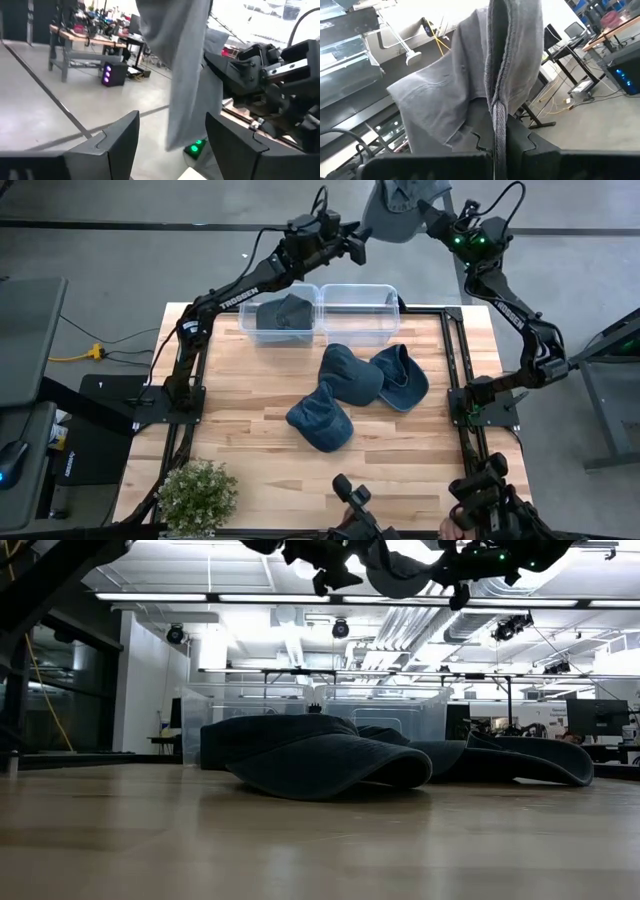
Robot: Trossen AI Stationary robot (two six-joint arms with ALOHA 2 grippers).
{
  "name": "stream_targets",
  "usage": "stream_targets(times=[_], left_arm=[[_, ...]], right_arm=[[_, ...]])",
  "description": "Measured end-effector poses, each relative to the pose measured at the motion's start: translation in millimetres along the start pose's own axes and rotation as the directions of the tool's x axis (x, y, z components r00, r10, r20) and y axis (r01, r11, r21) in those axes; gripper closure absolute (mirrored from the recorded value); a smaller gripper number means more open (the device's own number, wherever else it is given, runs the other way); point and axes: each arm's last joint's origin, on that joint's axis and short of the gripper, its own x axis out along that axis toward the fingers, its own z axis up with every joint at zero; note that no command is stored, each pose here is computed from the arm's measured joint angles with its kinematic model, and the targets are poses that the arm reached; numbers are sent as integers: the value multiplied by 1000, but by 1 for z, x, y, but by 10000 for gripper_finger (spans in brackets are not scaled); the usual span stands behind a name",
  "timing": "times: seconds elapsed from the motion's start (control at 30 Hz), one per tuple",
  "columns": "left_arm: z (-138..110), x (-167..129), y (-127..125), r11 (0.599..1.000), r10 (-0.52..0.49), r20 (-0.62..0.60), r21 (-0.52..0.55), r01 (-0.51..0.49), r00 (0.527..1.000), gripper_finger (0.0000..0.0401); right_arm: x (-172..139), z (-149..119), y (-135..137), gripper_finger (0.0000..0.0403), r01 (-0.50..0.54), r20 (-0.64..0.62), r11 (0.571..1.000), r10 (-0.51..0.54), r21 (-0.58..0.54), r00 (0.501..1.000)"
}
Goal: Pick & Place hat
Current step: Put the gray cap into the left transparent bin
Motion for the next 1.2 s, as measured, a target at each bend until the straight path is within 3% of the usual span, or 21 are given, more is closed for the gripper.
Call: stream_targets(times=[0.2, 0.43, 0.9, 1.03, 1.2], left_arm=[[-1, 1, 0, 999, 5, 3, 53, -5, 1000, 174], [-25, 13, -9, 998, -43, -12, 47, 43, 999, 174], [-23, 12, -17, 999, 0, 51, 38, -2, 999, 178], [-23, 12, -16, 999, 28, 54, 29, -29, 998, 212], [-24, 12, -15, 998, 56, 52, -9, -56, 997, 307]], right_arm=[[1, -2, 2, 397, -19, -17, 999, 20, 30, 1000], [9, -12, 16, 397, -61, -34, 997, 62, 36, 997], [12, -19, 18, 397, -41, -85, 999, 43, 22, 995], [12, -20, 19, 397, -42, -89, 999, 44, 20, 995], [12, -21, 17, 397, -31, -103, 999, 32, 6, 994]])
